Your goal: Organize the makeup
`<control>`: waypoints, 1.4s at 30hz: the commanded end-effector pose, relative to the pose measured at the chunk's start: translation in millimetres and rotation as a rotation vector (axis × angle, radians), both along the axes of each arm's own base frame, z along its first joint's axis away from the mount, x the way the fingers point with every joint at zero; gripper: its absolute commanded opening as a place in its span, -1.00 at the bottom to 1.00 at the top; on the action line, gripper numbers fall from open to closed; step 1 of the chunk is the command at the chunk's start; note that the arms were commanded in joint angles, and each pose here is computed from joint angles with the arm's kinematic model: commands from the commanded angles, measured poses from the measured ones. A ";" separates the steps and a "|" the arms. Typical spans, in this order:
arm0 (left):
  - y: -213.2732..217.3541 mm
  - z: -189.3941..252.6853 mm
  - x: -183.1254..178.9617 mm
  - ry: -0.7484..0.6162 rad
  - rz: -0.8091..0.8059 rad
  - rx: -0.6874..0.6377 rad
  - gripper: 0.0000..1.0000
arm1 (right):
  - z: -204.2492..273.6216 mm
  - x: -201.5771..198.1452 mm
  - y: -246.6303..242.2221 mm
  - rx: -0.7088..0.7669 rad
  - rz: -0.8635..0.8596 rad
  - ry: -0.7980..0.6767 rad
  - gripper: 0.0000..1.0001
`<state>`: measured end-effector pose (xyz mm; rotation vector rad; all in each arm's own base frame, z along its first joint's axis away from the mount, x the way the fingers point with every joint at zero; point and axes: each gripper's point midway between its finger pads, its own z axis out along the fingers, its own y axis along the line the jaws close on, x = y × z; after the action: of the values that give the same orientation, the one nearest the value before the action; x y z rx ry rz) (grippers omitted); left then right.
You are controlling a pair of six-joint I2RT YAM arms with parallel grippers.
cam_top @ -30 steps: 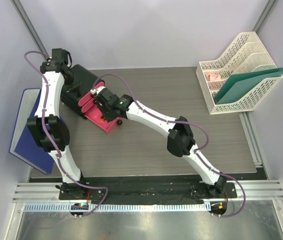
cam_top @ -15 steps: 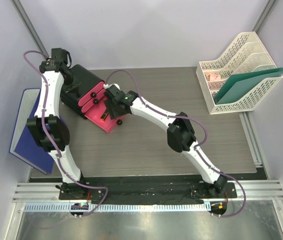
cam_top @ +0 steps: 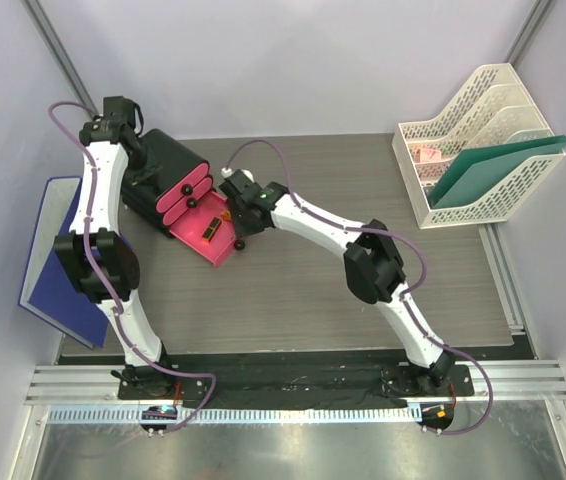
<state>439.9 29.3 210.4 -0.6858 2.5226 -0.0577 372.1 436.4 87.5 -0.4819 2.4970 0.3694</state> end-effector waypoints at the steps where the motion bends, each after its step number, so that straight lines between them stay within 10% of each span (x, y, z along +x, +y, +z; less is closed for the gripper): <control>1: 3.2 9.0 3.3 -0.021 -0.014 0.007 -1.00 | 47.7 2.2 -8.4 0.174 -0.065 0.016 -0.98; 16: 2.1 3.9 1.0 -0.009 -0.021 0.003 -1.00 | -13.7 -17.2 2.5 0.355 -0.128 0.353 -0.98; 42: -1.0 -5.2 -6.7 0.031 -0.050 -0.006 -1.00 | -2.8 55.8 97.5 0.775 -0.125 0.361 -0.98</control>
<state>439.4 26.5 209.1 -0.6454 2.5392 -0.0759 414.5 505.1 41.1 0.0647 2.5791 1.2064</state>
